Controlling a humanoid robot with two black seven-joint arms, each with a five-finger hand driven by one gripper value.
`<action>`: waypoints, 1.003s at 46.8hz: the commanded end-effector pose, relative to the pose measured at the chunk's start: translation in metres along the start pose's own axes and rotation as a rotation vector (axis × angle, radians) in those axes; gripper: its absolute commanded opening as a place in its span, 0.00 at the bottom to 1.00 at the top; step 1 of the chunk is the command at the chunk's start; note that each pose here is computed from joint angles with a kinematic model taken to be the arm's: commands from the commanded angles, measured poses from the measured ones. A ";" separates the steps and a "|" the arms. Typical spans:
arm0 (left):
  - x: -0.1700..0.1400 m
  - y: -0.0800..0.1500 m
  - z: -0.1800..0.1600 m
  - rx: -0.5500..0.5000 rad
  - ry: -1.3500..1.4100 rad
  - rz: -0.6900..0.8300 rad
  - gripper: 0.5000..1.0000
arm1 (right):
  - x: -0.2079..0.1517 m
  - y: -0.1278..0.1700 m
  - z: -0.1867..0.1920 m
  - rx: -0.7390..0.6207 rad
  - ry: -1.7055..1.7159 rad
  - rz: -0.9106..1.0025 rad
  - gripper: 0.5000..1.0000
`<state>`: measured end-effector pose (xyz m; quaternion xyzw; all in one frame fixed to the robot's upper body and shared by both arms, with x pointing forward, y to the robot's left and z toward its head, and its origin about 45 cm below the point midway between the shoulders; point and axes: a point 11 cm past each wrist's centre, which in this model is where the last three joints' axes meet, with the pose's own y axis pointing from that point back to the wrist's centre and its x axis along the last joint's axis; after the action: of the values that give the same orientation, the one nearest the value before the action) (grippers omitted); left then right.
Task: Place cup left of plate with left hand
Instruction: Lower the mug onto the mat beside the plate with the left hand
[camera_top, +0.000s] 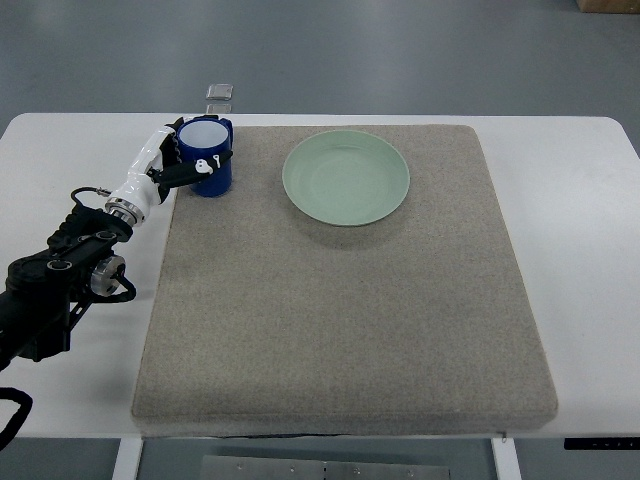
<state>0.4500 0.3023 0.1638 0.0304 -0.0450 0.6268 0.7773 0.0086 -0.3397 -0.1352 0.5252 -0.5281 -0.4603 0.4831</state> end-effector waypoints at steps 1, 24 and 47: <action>0.000 0.001 -0.003 0.007 0.001 0.004 0.00 | 0.000 0.000 0.000 0.000 -0.001 0.000 0.87; -0.004 0.001 -0.004 0.009 0.010 0.004 0.00 | 0.000 0.000 0.000 0.000 -0.001 0.000 0.87; -0.003 0.001 -0.004 0.008 0.016 0.010 0.00 | 0.000 0.000 0.000 0.000 0.000 0.000 0.87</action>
<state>0.4488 0.3001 0.1591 0.0282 -0.0363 0.6309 0.7745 0.0087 -0.3396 -0.1352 0.5252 -0.5282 -0.4603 0.4830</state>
